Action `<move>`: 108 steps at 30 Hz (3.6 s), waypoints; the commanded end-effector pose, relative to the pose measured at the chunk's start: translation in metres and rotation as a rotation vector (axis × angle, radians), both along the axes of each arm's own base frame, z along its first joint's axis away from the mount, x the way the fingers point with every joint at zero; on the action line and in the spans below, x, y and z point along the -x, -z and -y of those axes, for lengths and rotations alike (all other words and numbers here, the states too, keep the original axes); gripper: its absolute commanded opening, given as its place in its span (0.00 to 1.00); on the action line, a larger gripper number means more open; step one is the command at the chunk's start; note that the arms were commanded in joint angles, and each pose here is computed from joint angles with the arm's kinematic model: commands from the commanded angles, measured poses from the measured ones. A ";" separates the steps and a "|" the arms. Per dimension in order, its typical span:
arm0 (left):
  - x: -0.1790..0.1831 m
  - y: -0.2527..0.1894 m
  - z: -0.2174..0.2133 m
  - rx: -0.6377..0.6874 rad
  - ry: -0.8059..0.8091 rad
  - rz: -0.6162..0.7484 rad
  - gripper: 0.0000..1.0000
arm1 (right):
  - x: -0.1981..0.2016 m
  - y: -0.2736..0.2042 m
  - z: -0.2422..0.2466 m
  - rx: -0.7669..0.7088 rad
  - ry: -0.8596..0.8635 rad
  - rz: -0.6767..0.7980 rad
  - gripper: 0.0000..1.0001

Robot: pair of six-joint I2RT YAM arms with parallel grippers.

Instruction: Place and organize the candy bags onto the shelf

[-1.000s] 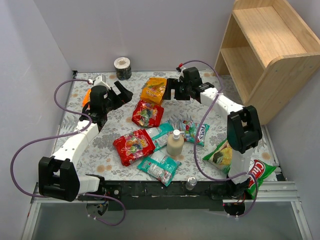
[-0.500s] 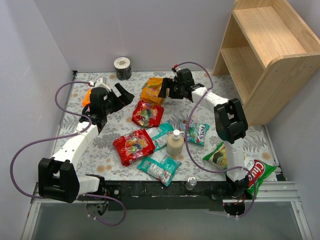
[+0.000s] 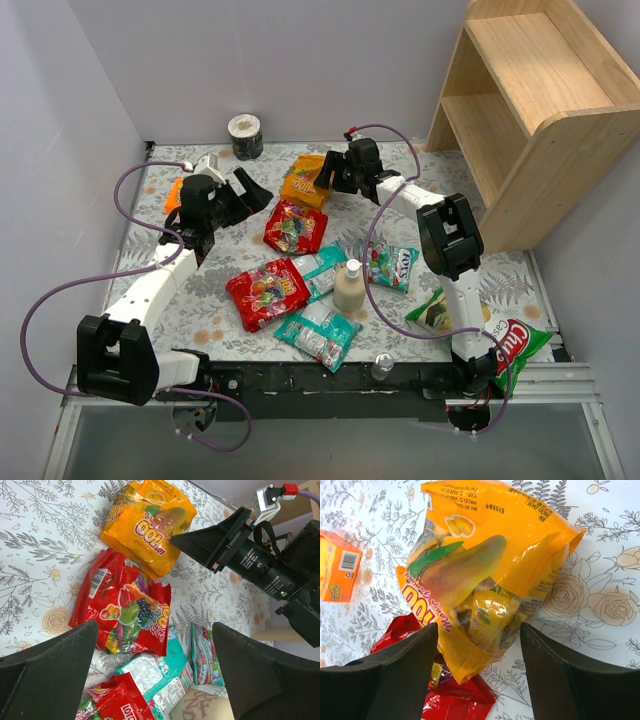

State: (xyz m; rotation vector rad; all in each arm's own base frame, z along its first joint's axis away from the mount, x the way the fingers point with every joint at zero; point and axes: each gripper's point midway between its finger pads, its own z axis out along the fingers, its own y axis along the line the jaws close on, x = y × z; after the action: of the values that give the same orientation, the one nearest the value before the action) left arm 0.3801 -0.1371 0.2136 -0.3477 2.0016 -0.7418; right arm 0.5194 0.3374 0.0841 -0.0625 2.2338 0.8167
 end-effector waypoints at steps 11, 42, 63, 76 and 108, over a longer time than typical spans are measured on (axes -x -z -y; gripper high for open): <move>0.000 -0.006 -0.001 -0.015 0.010 0.014 0.98 | -0.013 0.015 -0.006 -0.068 0.039 -0.033 0.38; 0.002 0.008 0.000 -0.011 0.007 -0.023 0.98 | 0.025 -0.388 0.080 -0.161 0.222 0.811 0.01; 0.014 -0.008 0.022 0.022 0.144 0.057 0.98 | 0.071 -0.551 0.295 0.063 0.790 1.224 0.01; 0.016 -0.006 0.025 0.028 0.161 0.052 0.98 | 0.030 -0.541 0.357 0.073 0.697 1.192 0.01; 0.012 -0.001 0.025 0.017 0.154 0.035 0.98 | 0.039 -0.515 0.392 -0.060 0.814 1.059 0.62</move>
State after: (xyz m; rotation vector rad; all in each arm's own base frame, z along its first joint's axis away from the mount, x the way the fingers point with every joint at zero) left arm 0.3696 -0.1614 0.2087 -0.2156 2.0202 -0.8607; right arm 0.5255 -0.0606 0.5373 0.3682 1.2437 0.2620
